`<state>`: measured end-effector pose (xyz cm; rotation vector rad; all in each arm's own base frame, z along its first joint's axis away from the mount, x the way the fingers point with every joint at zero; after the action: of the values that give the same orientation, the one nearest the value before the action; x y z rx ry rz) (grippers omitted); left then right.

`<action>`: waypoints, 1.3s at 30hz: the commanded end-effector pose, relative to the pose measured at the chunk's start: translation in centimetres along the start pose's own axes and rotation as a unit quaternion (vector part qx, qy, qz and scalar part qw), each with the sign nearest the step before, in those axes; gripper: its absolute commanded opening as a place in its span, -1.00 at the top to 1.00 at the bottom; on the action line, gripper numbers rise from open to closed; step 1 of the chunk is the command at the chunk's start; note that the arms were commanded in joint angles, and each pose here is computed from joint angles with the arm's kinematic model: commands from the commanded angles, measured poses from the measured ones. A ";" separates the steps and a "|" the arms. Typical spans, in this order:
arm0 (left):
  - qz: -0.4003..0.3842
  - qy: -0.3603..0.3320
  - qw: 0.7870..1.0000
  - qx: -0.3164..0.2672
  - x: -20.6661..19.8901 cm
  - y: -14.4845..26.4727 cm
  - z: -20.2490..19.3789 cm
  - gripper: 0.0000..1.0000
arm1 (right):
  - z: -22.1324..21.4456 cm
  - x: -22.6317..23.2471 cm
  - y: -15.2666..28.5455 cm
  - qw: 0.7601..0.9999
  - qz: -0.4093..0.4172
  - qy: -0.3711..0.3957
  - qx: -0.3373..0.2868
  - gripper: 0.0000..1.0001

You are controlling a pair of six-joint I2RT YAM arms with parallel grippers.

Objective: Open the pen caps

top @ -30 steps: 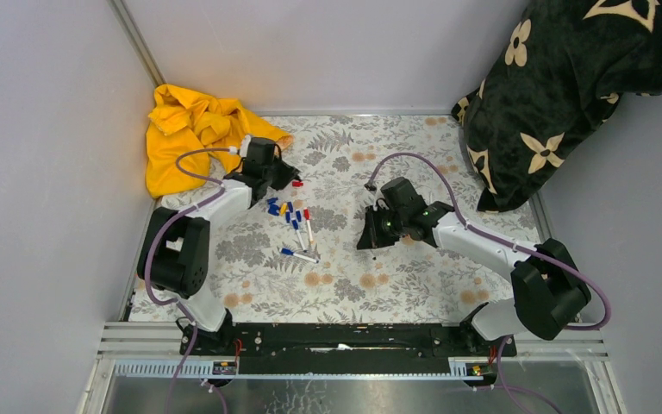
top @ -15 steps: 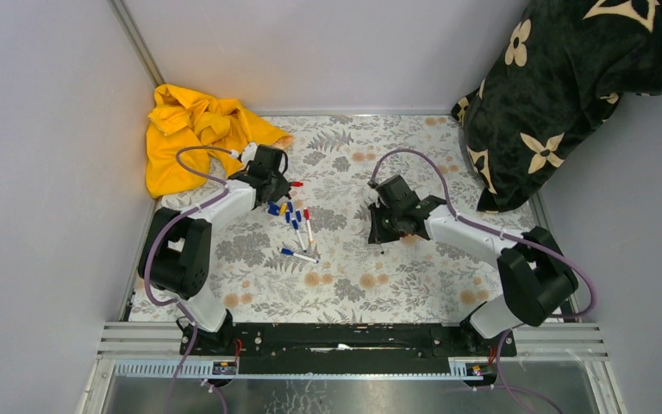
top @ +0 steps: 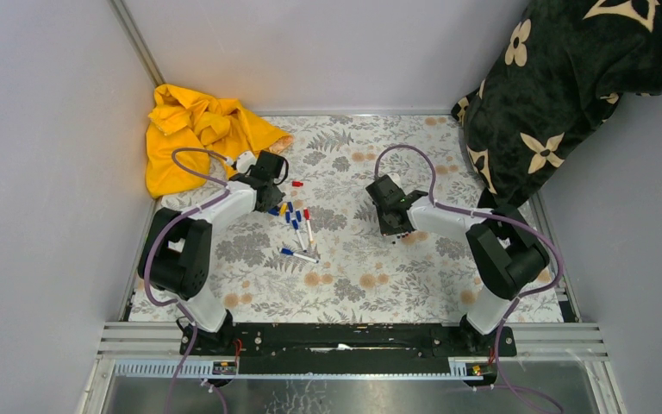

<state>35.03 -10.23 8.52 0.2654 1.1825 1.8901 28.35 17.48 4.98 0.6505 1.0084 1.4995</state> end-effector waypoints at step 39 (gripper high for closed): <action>-0.030 0.031 0.999 -0.023 -0.8 3.9 1.7 -0.37 | 9.0 3.5 5.1 0.993 0.032 0.044 -0.105 -0.03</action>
<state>34.35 -10.24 9.79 0.2328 1.1915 1.9021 33.25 19.76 10.17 0.4772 0.9230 1.5355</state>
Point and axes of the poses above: each gripper's point midway between its finger pads, its own y axis back along the fingers, its own x axis along the line the jaws close on, z = x × y, the point moved 4 cm from there along y, back along the fingers, and after that the axes turned 3 degrees about y, right-handed, at the moved point
